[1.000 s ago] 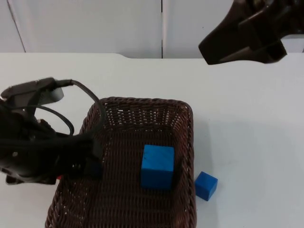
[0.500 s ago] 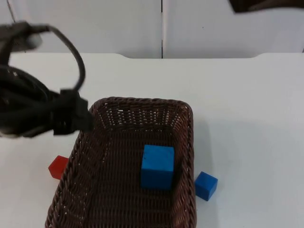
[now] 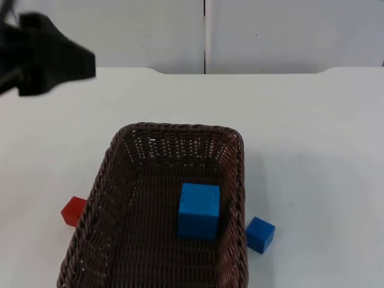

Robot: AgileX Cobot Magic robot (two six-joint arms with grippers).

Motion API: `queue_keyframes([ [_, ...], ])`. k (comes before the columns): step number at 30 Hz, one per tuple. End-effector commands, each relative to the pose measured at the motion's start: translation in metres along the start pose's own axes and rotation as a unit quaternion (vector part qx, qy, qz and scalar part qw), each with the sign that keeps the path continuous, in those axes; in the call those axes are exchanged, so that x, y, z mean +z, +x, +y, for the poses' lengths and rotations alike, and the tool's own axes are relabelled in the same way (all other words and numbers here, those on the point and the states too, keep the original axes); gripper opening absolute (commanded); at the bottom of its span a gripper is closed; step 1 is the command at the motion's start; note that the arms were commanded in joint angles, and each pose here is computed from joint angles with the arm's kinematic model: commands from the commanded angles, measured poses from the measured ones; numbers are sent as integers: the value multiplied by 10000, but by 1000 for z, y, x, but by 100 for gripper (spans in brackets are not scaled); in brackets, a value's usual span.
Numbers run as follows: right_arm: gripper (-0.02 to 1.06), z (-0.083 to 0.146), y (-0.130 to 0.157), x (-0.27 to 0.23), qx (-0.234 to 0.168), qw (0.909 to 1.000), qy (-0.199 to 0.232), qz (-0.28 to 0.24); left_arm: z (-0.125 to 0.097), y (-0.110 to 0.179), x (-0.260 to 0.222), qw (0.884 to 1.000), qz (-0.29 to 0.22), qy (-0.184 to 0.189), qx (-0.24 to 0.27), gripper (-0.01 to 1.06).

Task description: Pick up the basket with the left hand and place the largest block into the basket with the right hand.

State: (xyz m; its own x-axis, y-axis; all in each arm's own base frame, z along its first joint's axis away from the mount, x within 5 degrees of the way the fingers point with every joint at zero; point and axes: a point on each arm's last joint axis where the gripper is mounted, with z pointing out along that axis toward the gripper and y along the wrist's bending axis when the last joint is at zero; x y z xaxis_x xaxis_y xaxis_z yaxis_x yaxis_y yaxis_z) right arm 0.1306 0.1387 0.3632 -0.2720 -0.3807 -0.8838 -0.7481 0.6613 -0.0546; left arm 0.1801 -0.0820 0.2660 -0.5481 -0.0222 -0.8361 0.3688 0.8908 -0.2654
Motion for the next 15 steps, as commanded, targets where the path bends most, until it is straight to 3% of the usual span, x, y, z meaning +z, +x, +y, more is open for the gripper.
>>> queue_keyframes([
  [1, 69, 0, 9, -9, -69, 9999, 33, -71, -5, -3, -14, 9996, -159, 132, 216, 75],
  [15, 69, 3, 58, -64, -51, 9993, 55, -380, -28, 0, -85, 9882, -839, 805, 1000, 75],
])
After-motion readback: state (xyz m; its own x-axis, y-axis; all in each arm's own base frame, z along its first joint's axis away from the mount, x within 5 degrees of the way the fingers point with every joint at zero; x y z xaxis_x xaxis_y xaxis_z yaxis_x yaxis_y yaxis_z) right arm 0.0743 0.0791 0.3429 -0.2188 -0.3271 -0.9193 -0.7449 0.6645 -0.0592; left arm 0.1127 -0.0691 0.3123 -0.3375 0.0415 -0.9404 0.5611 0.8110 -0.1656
